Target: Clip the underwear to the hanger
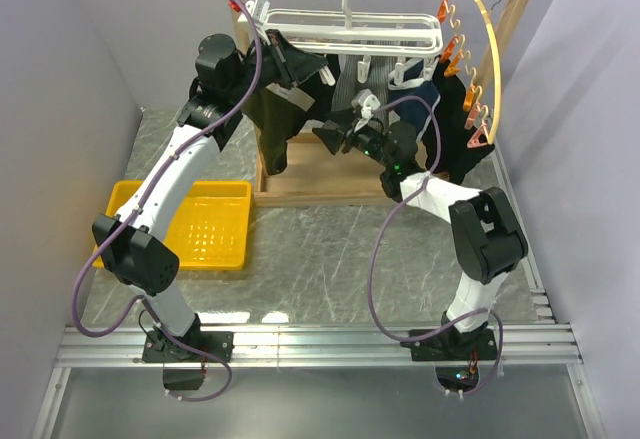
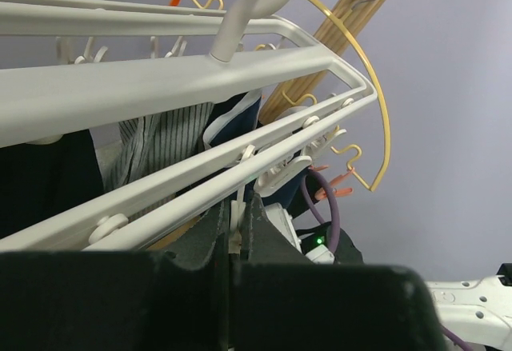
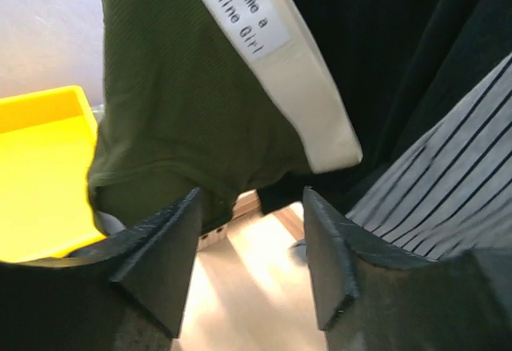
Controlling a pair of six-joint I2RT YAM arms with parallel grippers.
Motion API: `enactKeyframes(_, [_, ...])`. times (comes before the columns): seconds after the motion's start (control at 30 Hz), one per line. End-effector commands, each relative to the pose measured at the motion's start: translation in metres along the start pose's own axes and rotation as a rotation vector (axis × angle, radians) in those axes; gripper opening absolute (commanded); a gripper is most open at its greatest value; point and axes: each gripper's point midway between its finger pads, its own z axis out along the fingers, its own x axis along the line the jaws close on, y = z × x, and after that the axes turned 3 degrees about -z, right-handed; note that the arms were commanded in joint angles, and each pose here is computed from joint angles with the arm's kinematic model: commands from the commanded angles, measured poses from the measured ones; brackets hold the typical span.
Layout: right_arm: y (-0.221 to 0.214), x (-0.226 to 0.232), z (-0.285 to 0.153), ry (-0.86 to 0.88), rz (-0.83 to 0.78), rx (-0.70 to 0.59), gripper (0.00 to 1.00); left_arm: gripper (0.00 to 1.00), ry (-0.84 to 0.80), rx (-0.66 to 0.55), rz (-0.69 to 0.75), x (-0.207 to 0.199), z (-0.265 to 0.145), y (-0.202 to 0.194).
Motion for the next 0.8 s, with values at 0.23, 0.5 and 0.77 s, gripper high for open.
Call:
enactKeyframes(0.23, [0.022,-0.015,0.025,0.113,-0.271,-0.106,0.74,0.0,-0.021,0.129,-0.041,0.004,-0.004,-0.033])
enactKeyframes(0.5, [0.018,-0.026,0.042,0.13,-0.338,-0.128,0.74,0.0,-0.034,0.143,-0.034,0.001,-0.007,-0.035])
enactKeyframes(0.77, [0.008,-0.037,0.057,0.136,-0.343,-0.127,0.74,0.0,-0.039,0.152,-0.038,0.001,-0.007,-0.037])
